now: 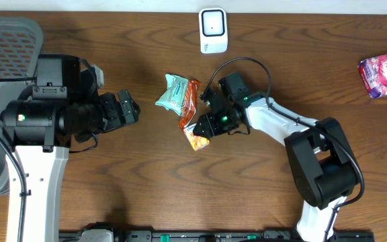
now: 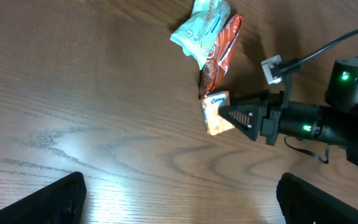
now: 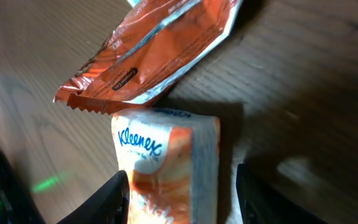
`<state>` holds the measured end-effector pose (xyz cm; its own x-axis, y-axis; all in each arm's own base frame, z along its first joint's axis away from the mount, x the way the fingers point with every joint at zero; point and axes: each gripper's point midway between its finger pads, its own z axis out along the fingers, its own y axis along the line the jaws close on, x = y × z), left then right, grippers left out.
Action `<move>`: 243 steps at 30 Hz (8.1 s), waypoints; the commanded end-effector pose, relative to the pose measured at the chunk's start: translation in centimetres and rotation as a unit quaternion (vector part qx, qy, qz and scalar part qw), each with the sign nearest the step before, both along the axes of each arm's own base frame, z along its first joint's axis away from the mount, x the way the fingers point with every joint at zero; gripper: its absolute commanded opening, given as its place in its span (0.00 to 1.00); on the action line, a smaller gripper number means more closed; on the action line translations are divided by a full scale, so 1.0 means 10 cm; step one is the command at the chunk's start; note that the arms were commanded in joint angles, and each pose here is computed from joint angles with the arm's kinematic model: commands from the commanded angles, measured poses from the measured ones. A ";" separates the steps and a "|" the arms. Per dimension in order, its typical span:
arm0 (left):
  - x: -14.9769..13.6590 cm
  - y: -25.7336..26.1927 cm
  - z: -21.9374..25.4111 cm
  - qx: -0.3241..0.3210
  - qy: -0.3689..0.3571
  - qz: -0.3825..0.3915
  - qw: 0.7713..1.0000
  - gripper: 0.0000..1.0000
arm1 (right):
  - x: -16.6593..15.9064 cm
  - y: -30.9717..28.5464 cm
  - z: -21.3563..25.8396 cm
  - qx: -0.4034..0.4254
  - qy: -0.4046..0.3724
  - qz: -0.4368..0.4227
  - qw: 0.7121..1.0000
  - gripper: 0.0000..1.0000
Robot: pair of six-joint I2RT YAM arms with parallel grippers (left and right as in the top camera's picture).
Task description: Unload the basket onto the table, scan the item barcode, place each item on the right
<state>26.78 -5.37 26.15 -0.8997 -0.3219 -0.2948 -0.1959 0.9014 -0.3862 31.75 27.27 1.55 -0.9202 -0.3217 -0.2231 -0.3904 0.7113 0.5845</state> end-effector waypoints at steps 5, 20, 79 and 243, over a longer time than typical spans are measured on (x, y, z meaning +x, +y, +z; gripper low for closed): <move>0.00 0.02 0.03 0.002 -0.004 0.002 1.000 0.98 | -0.13 -0.07 -0.22 -0.051 0.014 -0.029 0.998 0.45; 0.00 0.02 0.03 0.002 -0.004 0.002 1.000 0.98 | -0.07 0.14 0.17 0.036 0.032 -0.017 0.999 0.01; 0.00 0.02 0.03 0.002 -0.004 0.002 1.000 0.98 | 3.08 -0.72 1.55 -0.346 -0.461 -0.312 0.756 0.01; 0.00 0.02 0.03 0.002 -0.004 0.002 1.000 0.98 | 0.26 -0.77 0.49 0.155 0.269 -0.053 0.949 0.01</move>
